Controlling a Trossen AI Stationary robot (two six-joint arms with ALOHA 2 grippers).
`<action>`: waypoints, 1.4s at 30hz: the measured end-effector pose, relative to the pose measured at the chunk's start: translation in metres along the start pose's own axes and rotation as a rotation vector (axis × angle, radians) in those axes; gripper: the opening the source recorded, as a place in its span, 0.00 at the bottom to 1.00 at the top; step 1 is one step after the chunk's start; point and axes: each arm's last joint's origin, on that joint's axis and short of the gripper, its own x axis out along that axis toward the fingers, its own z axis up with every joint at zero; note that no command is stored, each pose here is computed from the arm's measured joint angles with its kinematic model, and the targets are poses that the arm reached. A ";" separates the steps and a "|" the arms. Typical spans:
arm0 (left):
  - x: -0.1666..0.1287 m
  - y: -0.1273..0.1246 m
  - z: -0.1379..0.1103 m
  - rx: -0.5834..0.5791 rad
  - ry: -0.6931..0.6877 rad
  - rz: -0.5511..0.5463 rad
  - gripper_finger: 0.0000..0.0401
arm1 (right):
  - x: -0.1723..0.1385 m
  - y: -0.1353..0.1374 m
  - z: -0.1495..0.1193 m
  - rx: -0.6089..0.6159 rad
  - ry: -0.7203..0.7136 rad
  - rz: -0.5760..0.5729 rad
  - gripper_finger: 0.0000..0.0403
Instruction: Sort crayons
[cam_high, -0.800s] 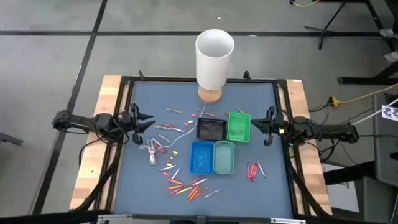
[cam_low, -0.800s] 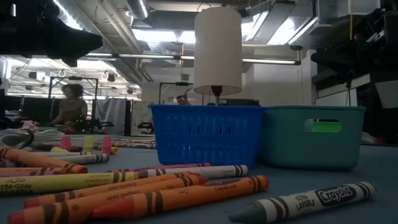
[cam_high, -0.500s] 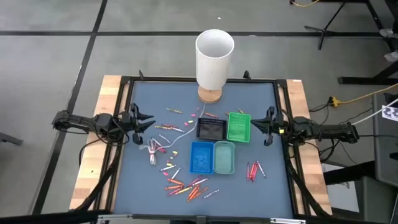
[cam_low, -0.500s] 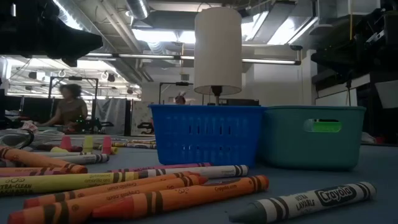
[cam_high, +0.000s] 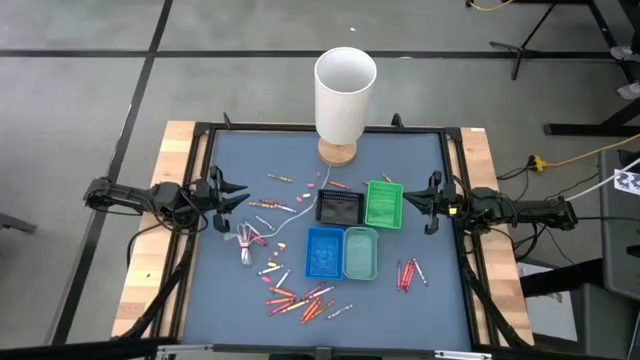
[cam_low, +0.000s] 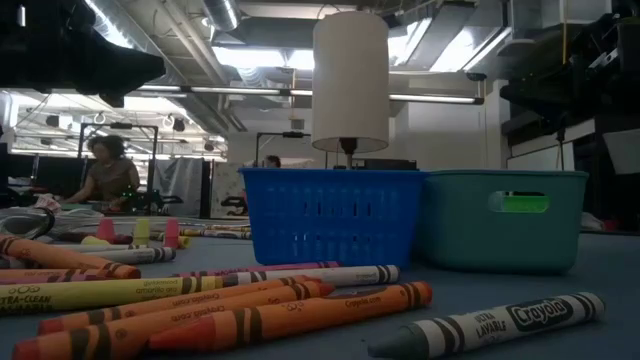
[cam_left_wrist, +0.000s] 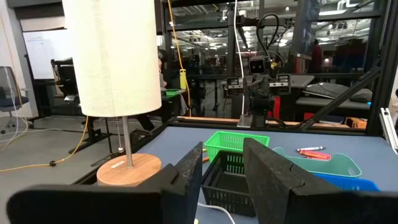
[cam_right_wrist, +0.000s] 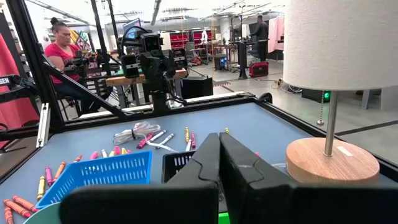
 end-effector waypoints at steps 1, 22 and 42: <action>0.000 0.000 0.000 0.000 0.000 -0.001 0.26 | 0.000 0.000 0.000 0.000 0.000 0.000 0.01; 0.000 0.000 0.000 0.000 0.000 0.000 0.26 | 0.000 0.000 0.000 0.000 0.000 0.000 0.01; 0.000 0.000 0.000 0.000 0.000 0.000 0.26 | 0.000 -0.001 0.003 0.077 -0.031 -0.034 0.11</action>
